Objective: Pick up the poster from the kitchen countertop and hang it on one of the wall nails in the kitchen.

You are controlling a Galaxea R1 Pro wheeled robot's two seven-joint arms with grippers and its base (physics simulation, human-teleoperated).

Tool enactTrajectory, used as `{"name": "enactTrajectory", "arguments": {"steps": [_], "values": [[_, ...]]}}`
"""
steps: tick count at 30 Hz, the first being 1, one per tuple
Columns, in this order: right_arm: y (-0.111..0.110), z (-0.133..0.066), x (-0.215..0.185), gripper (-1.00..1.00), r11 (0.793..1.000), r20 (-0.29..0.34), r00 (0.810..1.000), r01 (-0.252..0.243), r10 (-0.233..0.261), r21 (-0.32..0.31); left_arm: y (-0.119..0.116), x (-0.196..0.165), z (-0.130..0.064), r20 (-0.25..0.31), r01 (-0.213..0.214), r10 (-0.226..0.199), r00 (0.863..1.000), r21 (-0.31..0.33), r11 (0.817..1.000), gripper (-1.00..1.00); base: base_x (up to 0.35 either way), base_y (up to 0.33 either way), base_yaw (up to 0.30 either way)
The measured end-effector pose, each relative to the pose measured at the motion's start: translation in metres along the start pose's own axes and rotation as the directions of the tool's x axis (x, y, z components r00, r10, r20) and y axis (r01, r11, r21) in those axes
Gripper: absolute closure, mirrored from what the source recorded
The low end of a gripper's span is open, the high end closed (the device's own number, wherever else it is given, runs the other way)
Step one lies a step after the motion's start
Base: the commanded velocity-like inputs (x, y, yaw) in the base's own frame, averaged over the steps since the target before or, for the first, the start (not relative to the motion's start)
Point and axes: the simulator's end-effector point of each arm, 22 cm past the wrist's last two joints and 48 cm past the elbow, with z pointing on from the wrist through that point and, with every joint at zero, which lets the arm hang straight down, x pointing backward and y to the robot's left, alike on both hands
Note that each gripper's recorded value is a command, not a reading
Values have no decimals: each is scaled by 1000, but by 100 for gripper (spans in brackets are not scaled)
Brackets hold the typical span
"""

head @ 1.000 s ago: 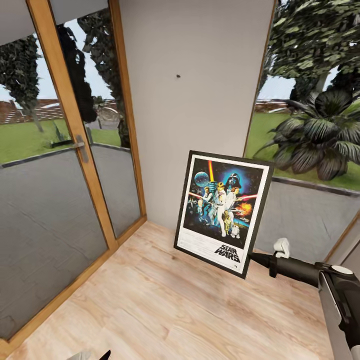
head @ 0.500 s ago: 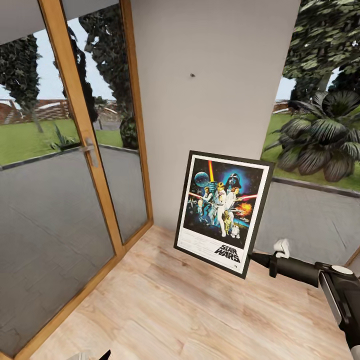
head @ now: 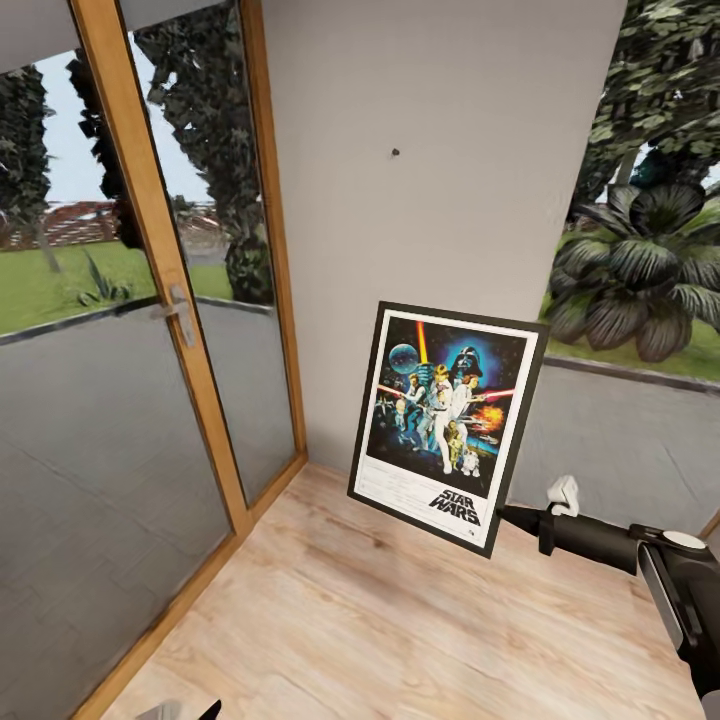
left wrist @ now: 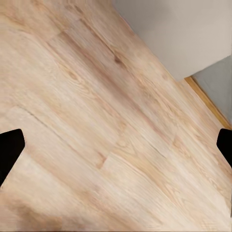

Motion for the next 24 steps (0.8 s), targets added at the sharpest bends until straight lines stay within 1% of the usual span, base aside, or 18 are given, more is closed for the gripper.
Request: {"name": "enactTrajectory", "arguments": {"steps": [19, 24], "values": [[5, -4, -10, 100, 1000, 16, 1000, 18, -18, 0, -5, -9, 0, 21, -6, 6, 1000, 11, 1000, -100, 197, 305, -2], [5, -5, -11, 100, 1000, 16, 1000, 19, -19, 0, -6, -10, 0, 25, -9, 8, 1000, 12, 1000, -100, 180, 209, -7]]}}
